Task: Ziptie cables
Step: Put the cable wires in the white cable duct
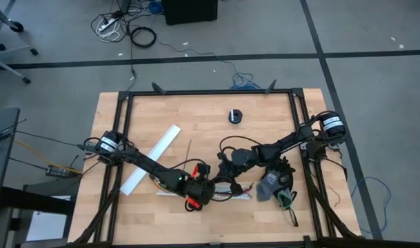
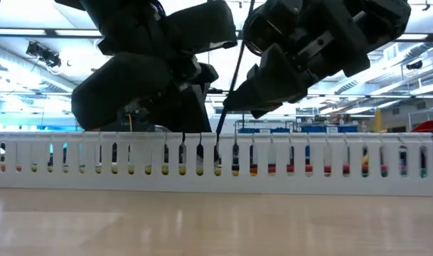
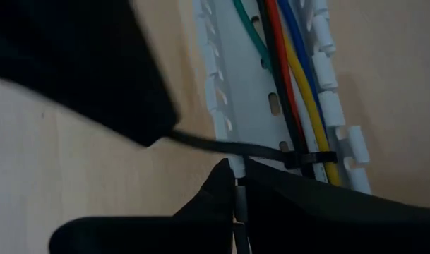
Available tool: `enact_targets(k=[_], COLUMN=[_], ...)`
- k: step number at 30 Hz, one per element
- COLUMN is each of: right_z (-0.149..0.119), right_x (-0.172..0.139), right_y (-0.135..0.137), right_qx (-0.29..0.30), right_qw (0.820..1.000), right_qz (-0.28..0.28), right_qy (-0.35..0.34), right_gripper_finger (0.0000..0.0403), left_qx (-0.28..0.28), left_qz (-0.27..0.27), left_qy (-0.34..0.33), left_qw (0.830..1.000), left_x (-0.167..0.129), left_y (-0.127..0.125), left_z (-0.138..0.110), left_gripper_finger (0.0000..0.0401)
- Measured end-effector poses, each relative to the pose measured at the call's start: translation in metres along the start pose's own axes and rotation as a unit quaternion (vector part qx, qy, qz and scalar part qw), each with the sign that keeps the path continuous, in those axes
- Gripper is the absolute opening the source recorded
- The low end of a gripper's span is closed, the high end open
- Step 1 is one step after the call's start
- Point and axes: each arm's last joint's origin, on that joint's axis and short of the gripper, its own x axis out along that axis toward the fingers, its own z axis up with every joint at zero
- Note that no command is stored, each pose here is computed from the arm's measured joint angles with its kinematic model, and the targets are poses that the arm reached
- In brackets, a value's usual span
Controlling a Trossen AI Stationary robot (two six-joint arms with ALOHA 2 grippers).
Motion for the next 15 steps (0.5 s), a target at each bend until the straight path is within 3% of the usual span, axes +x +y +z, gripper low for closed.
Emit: enact_targets(k=[5, 15], right_z=[0.004, 0.017], right_x=[-0.004, -0.024], right_y=[-0.008, -0.023], right_qx=[0.048, 0.149], right_qw=[0.997, 0.987], right_qz=[-0.056, -0.059], right_qy=[-0.012, -0.011], right_gripper_finger=[0.0045, 0.0188], left_qx=[-0.037, -0.097], left_qz=[0.033, 0.073], left_qy=[0.018, 0.034], left_qw=[0.999, 0.992], left_x=[0.0, -0.002], left_y=[0.002, 0.003], left_z=[-0.004, -0.009], left_gripper_finger=[0.0, 0.0])
